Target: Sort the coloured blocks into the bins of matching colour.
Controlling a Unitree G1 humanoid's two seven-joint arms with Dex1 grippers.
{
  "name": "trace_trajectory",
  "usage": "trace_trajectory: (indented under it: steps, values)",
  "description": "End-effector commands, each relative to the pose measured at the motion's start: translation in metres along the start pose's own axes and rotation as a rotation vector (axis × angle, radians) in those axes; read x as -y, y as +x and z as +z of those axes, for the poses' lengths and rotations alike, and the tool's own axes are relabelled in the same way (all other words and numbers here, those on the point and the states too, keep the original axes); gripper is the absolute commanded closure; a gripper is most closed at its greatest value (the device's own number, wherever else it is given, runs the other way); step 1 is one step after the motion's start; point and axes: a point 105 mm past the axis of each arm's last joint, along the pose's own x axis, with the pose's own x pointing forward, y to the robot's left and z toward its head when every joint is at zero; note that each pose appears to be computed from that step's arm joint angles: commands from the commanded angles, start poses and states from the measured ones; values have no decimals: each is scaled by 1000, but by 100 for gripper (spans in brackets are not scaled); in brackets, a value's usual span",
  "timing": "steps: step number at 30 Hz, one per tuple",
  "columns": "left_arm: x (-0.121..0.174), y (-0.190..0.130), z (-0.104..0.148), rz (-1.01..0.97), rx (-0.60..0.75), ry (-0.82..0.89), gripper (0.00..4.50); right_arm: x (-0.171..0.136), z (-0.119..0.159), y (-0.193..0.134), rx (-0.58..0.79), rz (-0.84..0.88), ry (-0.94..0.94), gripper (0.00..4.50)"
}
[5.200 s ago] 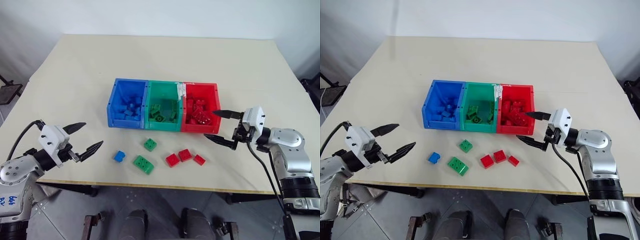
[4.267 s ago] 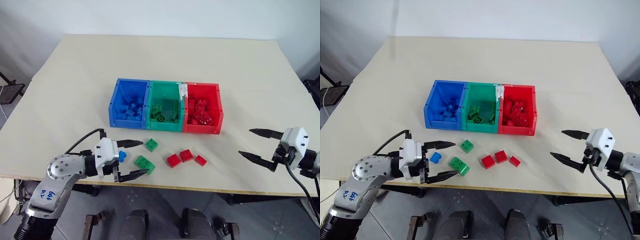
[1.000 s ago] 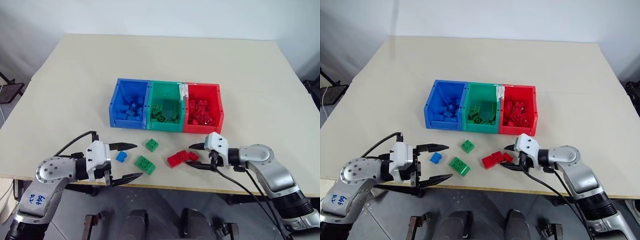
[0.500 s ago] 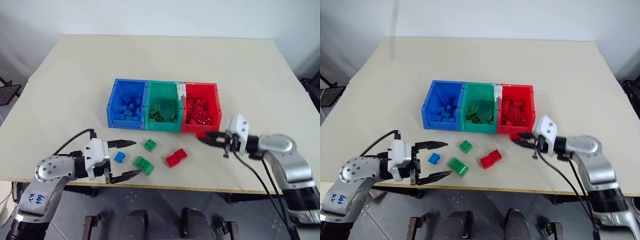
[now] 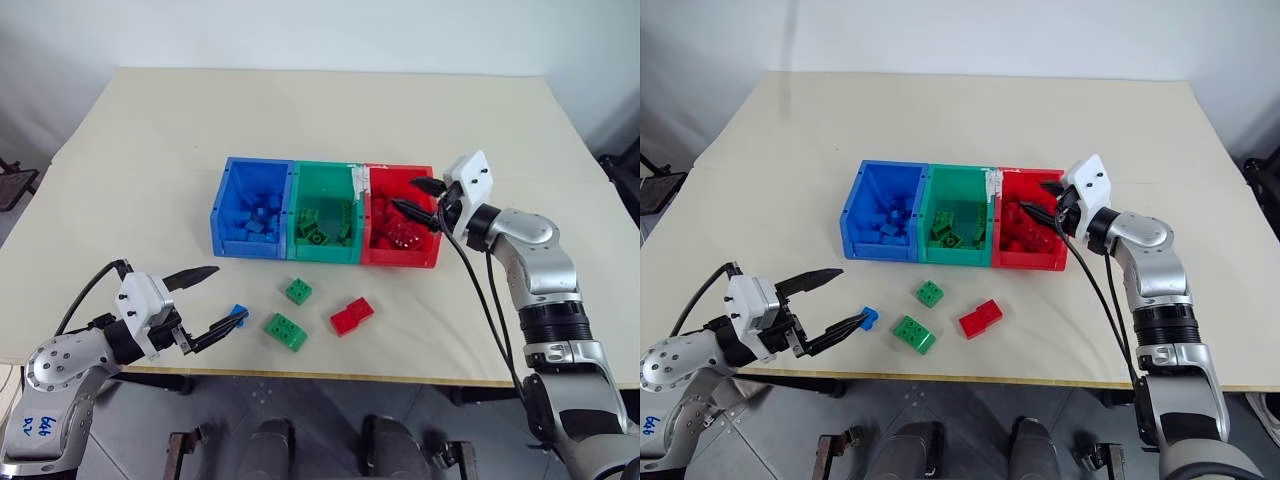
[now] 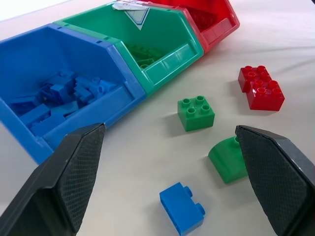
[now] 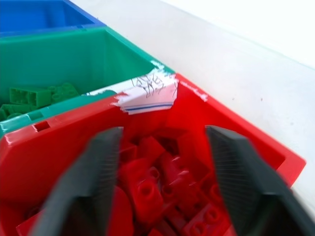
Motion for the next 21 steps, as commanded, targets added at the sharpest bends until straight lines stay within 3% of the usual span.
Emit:
trace_trajectory:
  steps: [1,2,6,12,16,21]
  values:
    - [1,6,15,-31,42,53,0,-1,22,-24,127,45,-34,24]
    - [2,8,16,-45,44,54,0,-3,23,-34,146,64,-22,5]
    - [6,19,15,-111,46,55,0,-16,18,-73,149,163,30,5]
    - [20,43,14,-266,46,91,0,-45,-30,-134,-132,335,-44,5]
    - [30,54,14,-326,53,92,0,-41,-41,-139,-167,316,-62,5]
    - [28,50,12,-304,41,87,0,-59,-44,-117,-148,409,-52,5]
